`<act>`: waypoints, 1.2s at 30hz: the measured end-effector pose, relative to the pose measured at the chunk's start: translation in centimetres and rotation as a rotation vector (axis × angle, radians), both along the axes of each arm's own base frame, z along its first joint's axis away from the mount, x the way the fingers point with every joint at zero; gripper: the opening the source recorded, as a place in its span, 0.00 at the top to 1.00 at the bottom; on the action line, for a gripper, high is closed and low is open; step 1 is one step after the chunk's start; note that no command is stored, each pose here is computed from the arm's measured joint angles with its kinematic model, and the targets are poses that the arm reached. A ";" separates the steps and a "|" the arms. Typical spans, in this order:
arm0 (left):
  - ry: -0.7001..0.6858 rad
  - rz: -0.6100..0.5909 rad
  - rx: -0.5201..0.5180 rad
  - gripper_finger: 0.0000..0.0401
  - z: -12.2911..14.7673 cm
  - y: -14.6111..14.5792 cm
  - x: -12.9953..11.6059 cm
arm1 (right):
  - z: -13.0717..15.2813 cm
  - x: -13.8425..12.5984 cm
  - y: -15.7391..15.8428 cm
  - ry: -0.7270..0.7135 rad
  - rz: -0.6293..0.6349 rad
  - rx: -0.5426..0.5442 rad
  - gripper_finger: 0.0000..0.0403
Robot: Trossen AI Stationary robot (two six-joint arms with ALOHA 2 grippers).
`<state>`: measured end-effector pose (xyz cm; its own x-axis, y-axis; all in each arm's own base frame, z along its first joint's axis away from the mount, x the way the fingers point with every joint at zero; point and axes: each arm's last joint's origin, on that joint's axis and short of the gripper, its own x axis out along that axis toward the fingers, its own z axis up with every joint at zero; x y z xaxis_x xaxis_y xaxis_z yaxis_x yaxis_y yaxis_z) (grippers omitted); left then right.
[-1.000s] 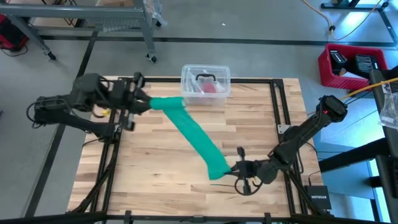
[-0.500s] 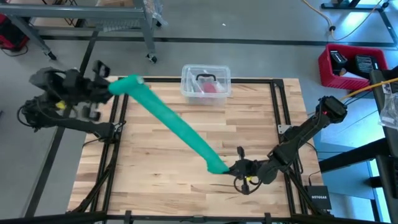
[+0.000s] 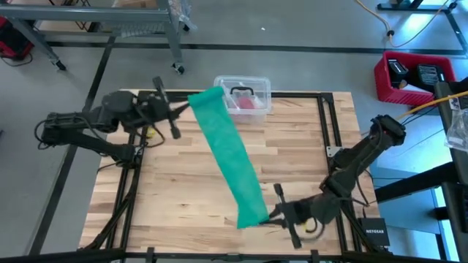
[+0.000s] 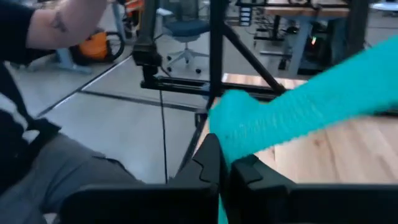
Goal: Roll bandage
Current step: Roll the green bandage
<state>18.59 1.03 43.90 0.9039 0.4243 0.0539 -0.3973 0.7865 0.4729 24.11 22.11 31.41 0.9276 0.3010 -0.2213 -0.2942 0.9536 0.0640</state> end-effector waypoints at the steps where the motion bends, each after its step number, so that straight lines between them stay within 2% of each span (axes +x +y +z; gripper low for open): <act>1: 0.026 0.007 0.011 0.96 -0.3 0.0 0.4 | 0.8 0.1 0.5 0.002 0.012 -0.018 1.00; 10: 0.175 0.021 0.056 0.96 -2.1 0.2 2.7 | 9.2 0.5 5.0 -0.097 0.109 -0.224 1.00; 19: 0.318 0.003 0.057 0.98 -4.3 -0.1 4.8 | 15.5 0.8 7.2 -0.243 0.046 -0.482 1.00; 24: 0.418 -0.041 0.042 0.98 -5.9 -1.1 6.0 | 18.7 0.9 6.1 -0.320 -0.075 -0.573 1.00; 31: 0.528 -0.128 0.032 0.98 -8.1 -3.7 7.7 | 23.0 1.0 2.3 -0.374 -0.272 -0.596 1.00; 36: 0.598 -0.169 0.007 0.98 -9.3 -5.2 7.9 | 25.0 0.5 0.1 -0.413 -0.384 -0.637 1.00</act>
